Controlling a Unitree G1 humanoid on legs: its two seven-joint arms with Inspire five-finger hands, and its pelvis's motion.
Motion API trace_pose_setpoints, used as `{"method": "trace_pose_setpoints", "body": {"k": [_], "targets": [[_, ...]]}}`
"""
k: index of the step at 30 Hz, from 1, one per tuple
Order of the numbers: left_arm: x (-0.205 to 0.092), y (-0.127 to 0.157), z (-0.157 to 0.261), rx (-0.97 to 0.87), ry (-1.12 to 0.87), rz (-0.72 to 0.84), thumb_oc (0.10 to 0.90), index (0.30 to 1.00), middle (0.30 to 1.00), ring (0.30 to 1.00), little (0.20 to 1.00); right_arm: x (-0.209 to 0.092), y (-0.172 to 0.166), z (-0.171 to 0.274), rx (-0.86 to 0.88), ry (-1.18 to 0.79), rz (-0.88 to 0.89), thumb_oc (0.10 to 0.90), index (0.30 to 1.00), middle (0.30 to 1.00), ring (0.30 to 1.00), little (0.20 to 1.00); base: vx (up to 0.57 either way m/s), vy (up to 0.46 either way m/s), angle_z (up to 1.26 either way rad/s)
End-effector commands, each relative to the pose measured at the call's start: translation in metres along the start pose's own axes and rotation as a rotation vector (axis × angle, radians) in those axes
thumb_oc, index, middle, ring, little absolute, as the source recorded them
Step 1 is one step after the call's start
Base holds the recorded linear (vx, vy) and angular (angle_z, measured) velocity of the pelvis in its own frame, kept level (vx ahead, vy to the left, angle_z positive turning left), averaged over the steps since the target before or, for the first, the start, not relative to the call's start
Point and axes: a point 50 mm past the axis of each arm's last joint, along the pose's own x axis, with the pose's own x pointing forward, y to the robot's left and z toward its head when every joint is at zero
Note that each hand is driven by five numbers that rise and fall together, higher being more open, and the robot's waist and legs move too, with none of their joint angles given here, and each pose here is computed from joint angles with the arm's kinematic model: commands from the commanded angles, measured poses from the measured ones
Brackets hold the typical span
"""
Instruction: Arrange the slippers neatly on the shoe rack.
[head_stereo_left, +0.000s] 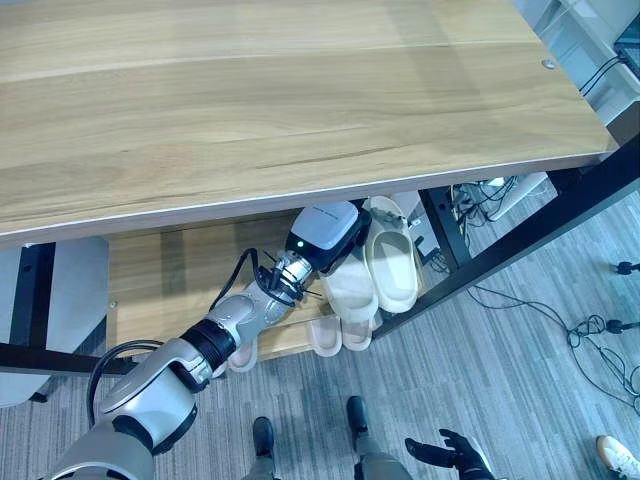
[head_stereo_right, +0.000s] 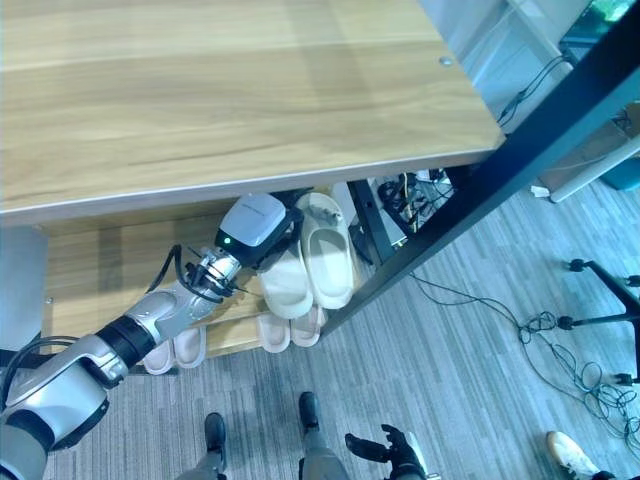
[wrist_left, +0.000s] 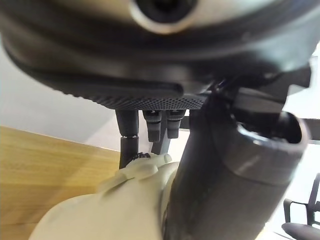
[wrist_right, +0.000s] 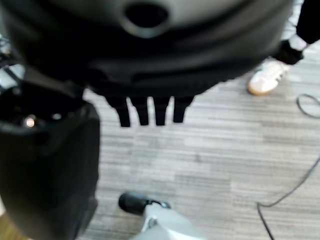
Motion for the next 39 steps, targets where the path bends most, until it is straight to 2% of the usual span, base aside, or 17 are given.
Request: {"method": "trace_pose_setpoints", "body": {"k": [1, 17, 24, 39], "targets": [[0.01, 0.025, -0.028, 0.025, 0.122, 0.092, 0.8, 0.9, 0.9, 0.9, 0.9, 0.002, -0.028, -0.006, -0.015, 0.02, -0.091, 0.8, 0.9, 0.9, 0.9, 0.9, 0.0, 0.0, 0.0], [0.002, 0.031, -0.023, -0.085, 0.123, 0.14, 0.8, 0.9, 0.9, 0.9, 0.9, 0.003, -0.022, -0.004, 0.014, 0.03, -0.075, 0.8, 0.9, 0.9, 0.9, 0.9, 0.0, 0.0, 0.0], [0.002, 0.044, -0.015, -0.152, 0.079, 0.2, 0.8, 0.9, 0.9, 0.9, 0.9, 0.002, -0.014, -0.005, 0.029, 0.044, -0.051, 0.8, 0.9, 0.9, 0.9, 0.9, 0.0, 0.0, 0.0], [-0.004, 0.058, -0.007, -0.25, 0.036, 0.224, 0.8, 0.9, 0.9, 0.9, 0.9, 0.0, -0.003, -0.008, 0.039, 0.055, -0.014, 0.8, 0.9, 0.9, 0.9, 0.9, 0.0, 0.0, 0.01]]}}
